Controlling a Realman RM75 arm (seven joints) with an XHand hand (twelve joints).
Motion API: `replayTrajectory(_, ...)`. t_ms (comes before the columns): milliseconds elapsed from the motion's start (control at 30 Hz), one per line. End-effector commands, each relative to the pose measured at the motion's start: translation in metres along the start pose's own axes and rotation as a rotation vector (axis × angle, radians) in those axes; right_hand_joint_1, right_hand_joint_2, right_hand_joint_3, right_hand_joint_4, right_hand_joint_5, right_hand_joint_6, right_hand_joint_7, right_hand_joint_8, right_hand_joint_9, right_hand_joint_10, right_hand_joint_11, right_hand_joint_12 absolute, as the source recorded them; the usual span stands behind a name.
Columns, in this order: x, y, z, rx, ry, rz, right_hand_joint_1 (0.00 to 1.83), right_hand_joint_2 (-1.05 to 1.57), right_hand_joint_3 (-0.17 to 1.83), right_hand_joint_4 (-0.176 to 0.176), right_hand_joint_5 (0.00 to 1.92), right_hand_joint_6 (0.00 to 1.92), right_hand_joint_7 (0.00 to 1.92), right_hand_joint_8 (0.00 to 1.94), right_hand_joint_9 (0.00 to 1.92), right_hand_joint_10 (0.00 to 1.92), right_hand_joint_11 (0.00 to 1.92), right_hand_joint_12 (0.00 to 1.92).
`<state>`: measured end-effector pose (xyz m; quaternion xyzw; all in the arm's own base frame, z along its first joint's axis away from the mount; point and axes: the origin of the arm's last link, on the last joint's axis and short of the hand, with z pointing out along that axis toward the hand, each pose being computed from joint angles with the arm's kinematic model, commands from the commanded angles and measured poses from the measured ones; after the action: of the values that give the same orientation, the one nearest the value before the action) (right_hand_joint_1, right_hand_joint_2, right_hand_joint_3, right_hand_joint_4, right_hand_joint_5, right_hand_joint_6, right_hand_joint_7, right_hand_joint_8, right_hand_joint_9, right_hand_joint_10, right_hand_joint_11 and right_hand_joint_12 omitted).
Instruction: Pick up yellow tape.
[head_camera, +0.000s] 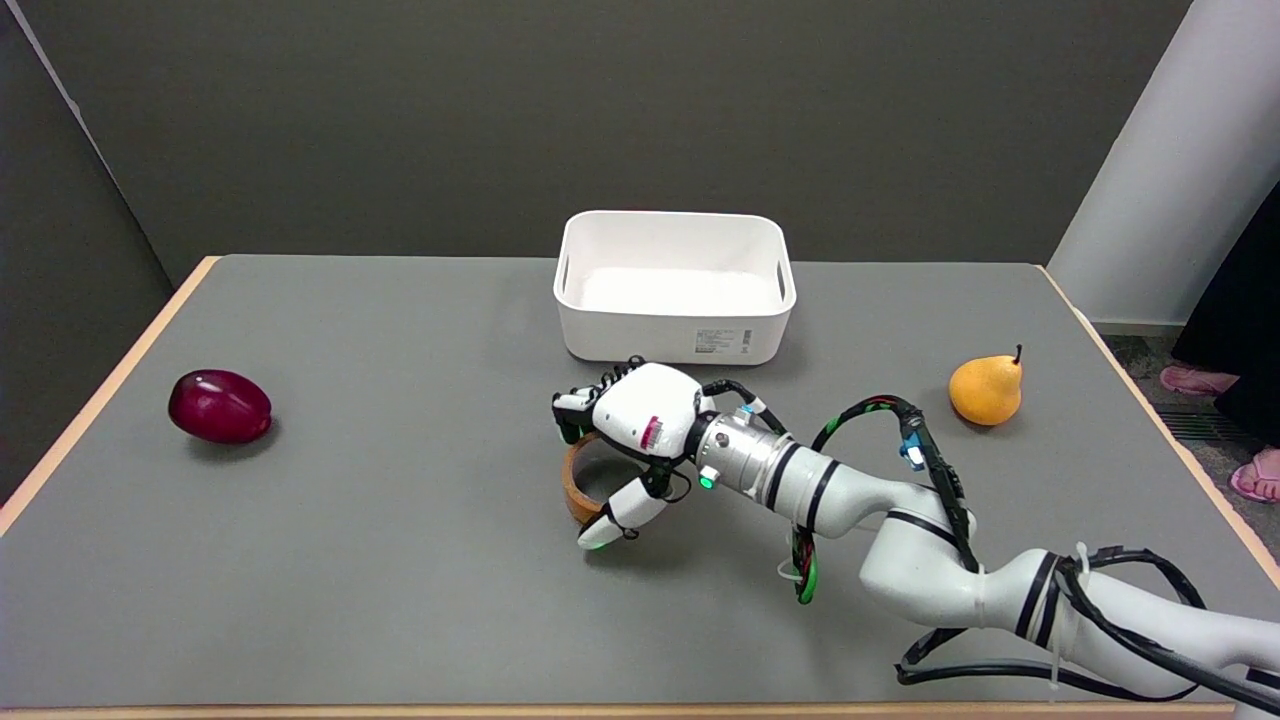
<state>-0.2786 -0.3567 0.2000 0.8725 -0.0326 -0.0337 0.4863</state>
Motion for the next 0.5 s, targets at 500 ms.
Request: replayTrajectory(500,0.093,0.006,-0.010,-0.002,0.273,-0.166,1.34,1.11,0.23,-0.150,0.59,1.52,0.85,1.27,0.82,1.43,0.91,1.71)
